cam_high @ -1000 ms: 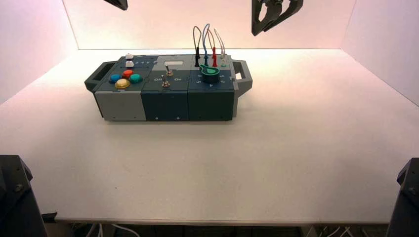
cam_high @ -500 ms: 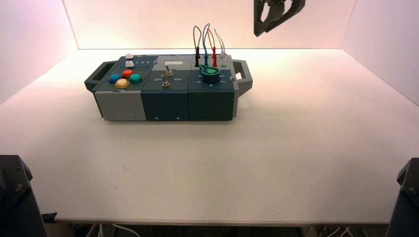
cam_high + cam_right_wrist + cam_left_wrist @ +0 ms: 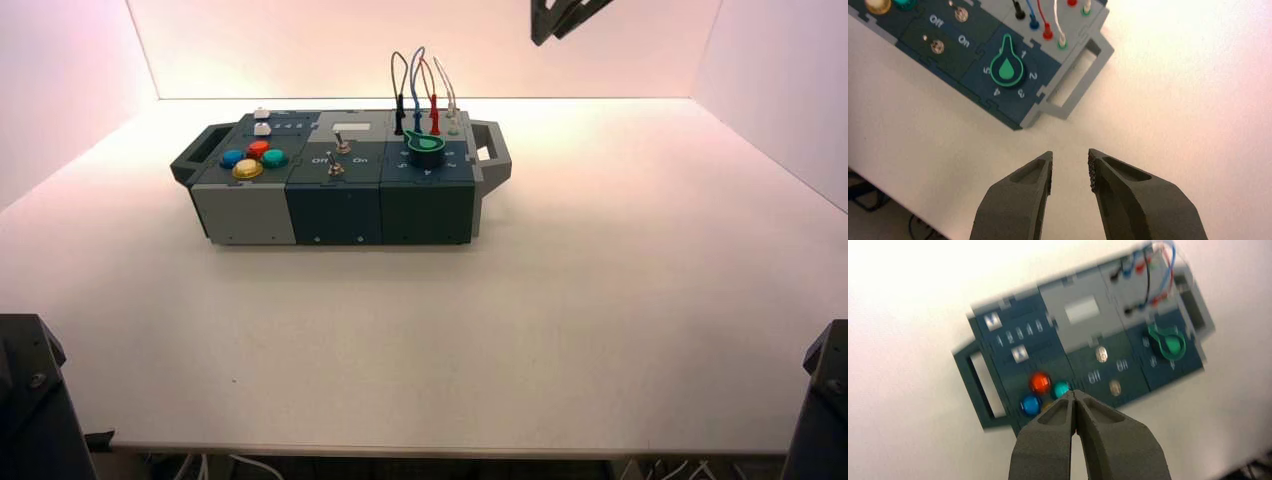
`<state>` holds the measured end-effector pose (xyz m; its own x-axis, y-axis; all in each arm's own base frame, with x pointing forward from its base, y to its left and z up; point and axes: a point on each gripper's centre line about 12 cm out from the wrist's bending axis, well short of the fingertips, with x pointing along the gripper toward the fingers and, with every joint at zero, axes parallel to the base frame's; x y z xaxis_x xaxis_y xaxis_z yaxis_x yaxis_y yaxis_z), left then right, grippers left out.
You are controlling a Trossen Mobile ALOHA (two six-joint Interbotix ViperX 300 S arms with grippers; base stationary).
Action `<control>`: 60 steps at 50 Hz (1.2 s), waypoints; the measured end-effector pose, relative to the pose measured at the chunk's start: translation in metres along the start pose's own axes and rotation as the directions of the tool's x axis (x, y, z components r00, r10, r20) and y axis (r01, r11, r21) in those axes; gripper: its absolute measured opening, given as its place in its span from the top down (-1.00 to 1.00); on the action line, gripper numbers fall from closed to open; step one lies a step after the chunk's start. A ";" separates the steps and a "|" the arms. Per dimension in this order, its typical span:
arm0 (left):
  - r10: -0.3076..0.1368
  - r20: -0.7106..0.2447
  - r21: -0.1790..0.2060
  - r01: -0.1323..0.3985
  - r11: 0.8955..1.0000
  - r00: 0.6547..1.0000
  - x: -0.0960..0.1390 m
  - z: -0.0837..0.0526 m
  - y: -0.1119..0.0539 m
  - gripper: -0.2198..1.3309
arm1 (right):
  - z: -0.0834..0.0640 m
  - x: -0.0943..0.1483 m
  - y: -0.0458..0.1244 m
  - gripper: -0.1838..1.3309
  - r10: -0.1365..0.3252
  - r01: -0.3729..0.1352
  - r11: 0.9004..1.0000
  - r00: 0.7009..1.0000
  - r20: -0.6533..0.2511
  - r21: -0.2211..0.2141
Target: Push the green button with the left gripper.
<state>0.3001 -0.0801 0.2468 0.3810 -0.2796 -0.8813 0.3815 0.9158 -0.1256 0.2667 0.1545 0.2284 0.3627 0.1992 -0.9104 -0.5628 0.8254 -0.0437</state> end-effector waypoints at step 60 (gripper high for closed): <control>-0.022 -0.199 -0.094 0.003 0.996 0.980 0.066 -0.046 0.002 0.92 | -0.012 -0.024 0.017 0.94 0.123 -0.147 0.981 0.976 0.181 0.124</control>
<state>0.2873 -0.0830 0.1671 0.1971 -0.2365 -0.9514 0.3015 0.9381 -0.1707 0.2395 0.1574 0.2448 0.4187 0.3915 -0.8194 -0.5139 0.8461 0.1417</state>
